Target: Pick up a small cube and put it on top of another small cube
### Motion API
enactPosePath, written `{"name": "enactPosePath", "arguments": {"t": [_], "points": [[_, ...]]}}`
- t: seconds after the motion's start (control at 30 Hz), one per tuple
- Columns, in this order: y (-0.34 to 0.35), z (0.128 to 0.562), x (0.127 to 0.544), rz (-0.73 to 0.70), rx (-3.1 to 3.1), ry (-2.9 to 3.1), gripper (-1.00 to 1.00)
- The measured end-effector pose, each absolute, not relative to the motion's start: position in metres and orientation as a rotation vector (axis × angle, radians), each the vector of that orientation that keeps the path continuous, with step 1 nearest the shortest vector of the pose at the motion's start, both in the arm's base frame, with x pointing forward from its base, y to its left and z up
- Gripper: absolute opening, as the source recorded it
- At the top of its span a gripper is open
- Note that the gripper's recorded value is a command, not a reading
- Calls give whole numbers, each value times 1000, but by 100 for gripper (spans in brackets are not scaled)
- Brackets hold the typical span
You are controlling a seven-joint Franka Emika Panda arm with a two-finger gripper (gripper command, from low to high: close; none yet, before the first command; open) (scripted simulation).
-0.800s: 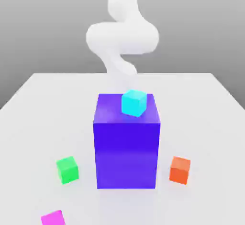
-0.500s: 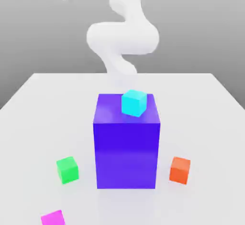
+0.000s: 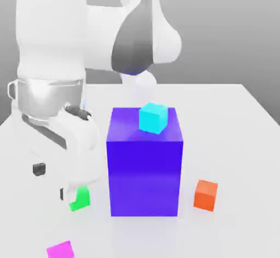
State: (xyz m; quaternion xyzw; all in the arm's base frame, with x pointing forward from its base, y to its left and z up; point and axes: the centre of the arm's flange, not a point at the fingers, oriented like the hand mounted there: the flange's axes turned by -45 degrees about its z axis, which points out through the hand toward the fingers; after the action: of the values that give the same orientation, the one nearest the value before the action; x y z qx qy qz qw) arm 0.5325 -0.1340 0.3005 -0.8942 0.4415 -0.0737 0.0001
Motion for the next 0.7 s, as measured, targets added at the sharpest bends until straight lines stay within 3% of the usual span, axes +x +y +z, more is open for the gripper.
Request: {"name": "enactPosePath", "arguments": {"t": [0.17, 0.3, 0.33, 0.57, 0.7], "points": [[-153, 210, 521, -39, -2692, 1618, 0], [-156, 149, 518, -2, -2666, 1662, 0], [-156, 136, 518, -1, -2665, 1663, -100], [-156, 133, 517, -3, -2664, 1664, -100], [-156, 181, 517, -2, -2663, 1665, -100]]}}
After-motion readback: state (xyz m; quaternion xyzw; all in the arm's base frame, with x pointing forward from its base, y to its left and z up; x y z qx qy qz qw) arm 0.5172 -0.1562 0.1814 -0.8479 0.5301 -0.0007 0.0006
